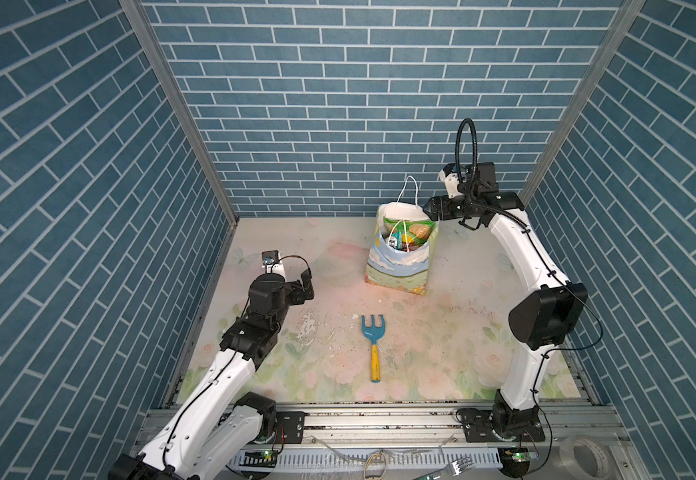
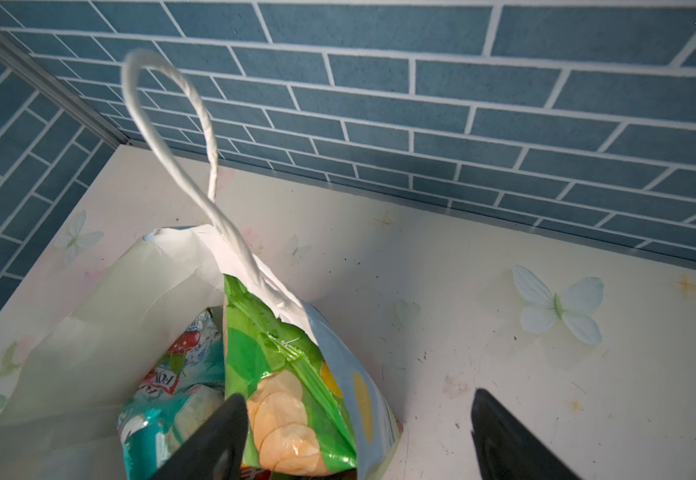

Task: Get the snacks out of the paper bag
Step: 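Reach the right gripper to the paper bag's rim while the left arm rises, then grip the bag rim with the right gripper while the left gripper moves over the bag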

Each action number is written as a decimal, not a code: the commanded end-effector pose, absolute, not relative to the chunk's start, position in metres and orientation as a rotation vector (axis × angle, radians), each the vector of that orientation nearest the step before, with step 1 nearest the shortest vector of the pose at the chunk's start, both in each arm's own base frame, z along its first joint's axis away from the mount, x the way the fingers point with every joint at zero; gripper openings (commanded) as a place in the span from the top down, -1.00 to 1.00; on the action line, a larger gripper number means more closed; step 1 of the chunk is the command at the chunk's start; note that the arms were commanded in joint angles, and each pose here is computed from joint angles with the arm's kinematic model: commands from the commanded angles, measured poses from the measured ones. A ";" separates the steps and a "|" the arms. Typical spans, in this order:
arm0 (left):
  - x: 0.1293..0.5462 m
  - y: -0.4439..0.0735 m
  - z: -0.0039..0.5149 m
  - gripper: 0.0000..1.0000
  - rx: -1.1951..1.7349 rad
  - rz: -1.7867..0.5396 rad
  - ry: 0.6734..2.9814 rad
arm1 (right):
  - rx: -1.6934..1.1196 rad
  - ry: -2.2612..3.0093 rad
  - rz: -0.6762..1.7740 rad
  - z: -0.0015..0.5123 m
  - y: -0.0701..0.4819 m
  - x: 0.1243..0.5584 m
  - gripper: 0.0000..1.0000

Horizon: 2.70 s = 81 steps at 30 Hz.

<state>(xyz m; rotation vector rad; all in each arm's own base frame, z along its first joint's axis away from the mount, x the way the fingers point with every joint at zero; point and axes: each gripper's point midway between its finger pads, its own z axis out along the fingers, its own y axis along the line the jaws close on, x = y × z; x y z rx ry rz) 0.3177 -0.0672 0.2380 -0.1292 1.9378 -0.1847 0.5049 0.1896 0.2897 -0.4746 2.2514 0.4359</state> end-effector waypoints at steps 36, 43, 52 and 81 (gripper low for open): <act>0.320 -0.077 0.238 -0.99 -0.129 -0.252 1.946 | -0.721 2.214 0.257 0.278 0.203 0.521 1.00; 0.321 -0.085 0.242 -0.99 -0.120 -0.295 1.975 | -0.628 2.200 0.213 0.304 0.186 0.502 1.00; 0.322 -0.096 0.238 -0.99 -0.094 -0.355 2.017 | -0.388 2.148 -0.093 0.336 0.126 0.488 1.00; 0.308 -0.230 0.321 -0.99 0.235 -0.660 1.955 | -0.295 1.995 0.019 0.337 0.138 0.385 1.00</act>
